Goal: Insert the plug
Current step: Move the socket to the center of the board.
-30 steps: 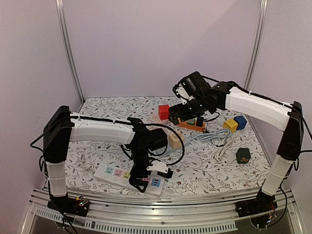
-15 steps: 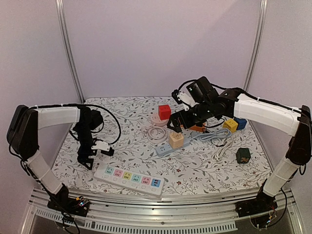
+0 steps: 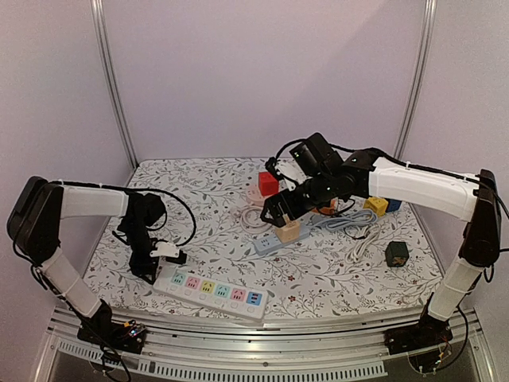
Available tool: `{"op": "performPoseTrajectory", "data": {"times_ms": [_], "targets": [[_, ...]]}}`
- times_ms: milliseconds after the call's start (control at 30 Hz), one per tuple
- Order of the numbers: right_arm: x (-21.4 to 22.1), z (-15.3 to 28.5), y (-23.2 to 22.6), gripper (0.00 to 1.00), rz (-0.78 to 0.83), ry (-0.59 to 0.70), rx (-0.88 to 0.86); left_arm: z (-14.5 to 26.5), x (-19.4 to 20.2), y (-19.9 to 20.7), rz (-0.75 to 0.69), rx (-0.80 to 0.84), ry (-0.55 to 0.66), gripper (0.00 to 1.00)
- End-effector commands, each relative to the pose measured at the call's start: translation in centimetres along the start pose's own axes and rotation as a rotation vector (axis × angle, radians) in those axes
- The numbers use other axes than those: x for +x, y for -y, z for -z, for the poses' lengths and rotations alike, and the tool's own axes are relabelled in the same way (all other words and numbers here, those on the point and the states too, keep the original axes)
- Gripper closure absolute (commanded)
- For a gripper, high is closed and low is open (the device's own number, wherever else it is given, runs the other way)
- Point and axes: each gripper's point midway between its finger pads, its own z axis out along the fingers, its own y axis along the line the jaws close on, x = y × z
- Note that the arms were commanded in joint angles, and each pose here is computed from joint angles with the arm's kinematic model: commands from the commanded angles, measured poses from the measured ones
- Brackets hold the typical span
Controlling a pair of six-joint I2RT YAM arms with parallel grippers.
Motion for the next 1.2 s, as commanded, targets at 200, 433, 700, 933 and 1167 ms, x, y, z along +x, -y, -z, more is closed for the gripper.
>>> {"op": "performPoseTrajectory", "data": {"times_ms": [200, 433, 700, 933, 1167], "targets": [[-0.3, -0.1, 0.3, 0.01, -0.013, 0.000, 0.034, -1.5, -5.4, 1.4, 0.149, 0.070, 0.013, 0.84], [0.2, 2.8, 6.2, 0.01, -0.135, 0.008, 0.280, -0.8, -8.4, 0.3, 0.361, 0.142, 0.075, 1.00], [7.5, 10.0, 19.5, 0.01, -0.486, -0.005, 0.656, -1.3, -10.0, 4.6, 0.360, 0.341, 0.110, 1.00], [11.0, 16.3, 27.4, 0.01, -0.690, 0.086, 0.815, -1.7, -9.6, 4.7, 0.302, 0.293, 0.089, 0.92], [8.5, 14.4, 33.3, 0.01, -0.711, 0.023, 0.709, -0.4, -8.8, 5.5, 0.265, 0.299, 0.098, 0.23]]}}
